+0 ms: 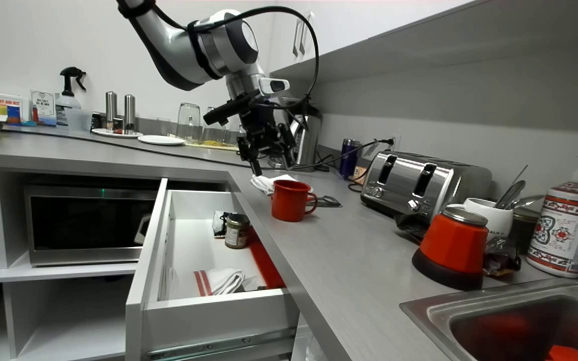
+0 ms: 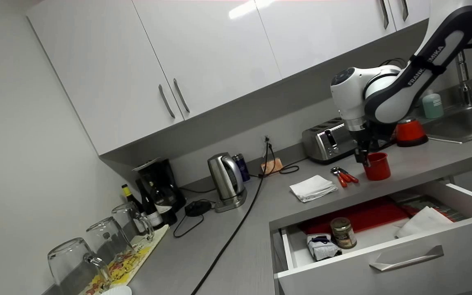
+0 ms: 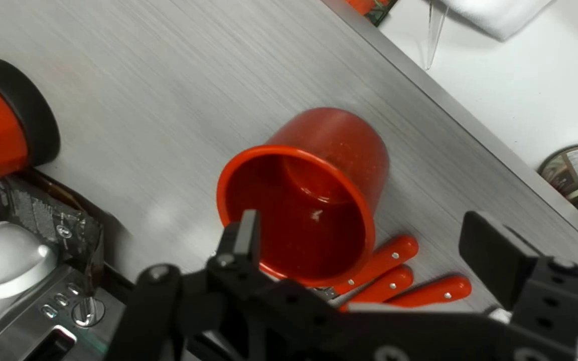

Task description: Open the topmost drawer, put the red mug inside it, and then close the drawer

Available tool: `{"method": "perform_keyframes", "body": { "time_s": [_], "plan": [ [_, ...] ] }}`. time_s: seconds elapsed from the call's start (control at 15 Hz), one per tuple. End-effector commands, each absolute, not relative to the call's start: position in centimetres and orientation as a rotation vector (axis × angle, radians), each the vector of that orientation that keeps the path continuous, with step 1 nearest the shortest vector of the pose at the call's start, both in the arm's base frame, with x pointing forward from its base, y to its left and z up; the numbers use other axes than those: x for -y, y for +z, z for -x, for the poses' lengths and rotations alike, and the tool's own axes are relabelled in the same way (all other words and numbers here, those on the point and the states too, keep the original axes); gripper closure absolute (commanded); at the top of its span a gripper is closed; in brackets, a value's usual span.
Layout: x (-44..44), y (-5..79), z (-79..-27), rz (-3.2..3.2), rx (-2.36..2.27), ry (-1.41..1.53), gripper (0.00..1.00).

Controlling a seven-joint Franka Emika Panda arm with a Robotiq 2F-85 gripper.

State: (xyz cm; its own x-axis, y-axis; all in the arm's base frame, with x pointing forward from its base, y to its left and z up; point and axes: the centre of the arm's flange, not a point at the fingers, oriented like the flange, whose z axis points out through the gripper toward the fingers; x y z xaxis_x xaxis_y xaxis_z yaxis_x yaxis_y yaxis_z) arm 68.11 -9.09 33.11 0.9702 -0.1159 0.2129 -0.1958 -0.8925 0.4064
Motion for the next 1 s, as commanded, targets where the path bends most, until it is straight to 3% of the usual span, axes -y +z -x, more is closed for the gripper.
{"method": "perform_keyframes", "body": {
  "time_s": [0.0,0.47,0.6,0.93],
  "plan": [
    [9.7,32.5,-71.5,-2.693,0.221,0.192,0.00],
    [10.1,28.7,-74.9,-2.735,0.205,0.114,0.00],
    [10.3,28.0,-75.4,-2.738,0.209,0.104,0.28],
    [10.8,27.8,-75.8,-2.735,0.236,0.107,0.66]
  ]
}}
